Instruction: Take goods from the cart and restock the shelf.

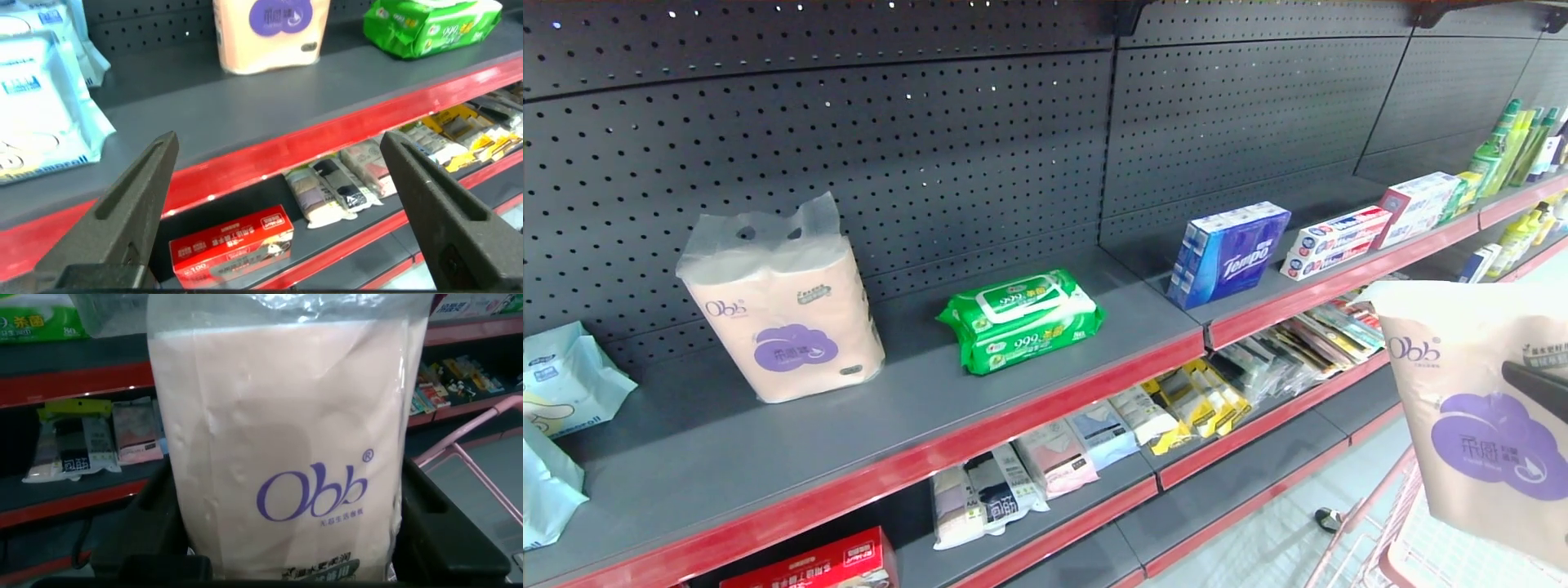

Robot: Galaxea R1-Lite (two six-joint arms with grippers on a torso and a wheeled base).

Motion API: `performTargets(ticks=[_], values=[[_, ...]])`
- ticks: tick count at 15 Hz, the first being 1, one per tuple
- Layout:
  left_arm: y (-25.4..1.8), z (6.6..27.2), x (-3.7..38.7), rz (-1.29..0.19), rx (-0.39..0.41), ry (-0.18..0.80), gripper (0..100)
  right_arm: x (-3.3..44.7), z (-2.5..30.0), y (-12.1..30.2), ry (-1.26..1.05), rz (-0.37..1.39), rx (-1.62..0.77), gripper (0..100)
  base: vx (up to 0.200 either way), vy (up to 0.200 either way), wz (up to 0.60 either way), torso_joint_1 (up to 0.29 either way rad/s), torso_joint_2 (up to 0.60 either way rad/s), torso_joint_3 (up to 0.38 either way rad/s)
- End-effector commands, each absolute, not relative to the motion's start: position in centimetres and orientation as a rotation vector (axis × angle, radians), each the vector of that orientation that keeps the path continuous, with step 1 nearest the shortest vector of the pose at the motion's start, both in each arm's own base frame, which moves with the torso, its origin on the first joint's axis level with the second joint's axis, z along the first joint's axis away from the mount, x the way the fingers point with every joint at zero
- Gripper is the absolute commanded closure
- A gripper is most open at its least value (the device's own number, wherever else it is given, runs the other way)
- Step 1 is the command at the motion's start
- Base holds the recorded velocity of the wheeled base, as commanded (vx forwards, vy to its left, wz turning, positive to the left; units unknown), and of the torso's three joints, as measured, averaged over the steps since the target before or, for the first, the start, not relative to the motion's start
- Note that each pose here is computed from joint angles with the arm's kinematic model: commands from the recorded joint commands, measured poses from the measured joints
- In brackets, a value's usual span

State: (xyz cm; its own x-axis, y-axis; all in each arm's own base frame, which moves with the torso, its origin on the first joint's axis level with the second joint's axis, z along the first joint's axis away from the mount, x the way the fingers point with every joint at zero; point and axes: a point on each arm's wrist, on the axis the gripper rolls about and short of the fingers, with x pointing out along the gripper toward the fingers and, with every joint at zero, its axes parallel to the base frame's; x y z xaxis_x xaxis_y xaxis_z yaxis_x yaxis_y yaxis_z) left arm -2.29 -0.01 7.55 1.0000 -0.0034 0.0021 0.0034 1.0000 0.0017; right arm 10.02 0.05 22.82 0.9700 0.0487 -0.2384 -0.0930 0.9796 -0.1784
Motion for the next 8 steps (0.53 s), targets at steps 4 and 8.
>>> performTargets(ticks=[4, 8], values=[[-0.01, 7.55, -2.28, -0.003, 0.002, 0.000, 0, 10.42, 23.23, -0.03, 0.234, 0.063, -0.201, 100, 0.000, 0.000, 0.00, 0.013, -0.02, -0.012], [-0.01, 7.55, -2.28, -0.003, 0.002, 0.000, 0, 10.46, 23.17, -0.03, 0.237, 0.064, -0.204, 100, 0.000, 0.000, 0.60, 0.002, 0.00, 0.002]])
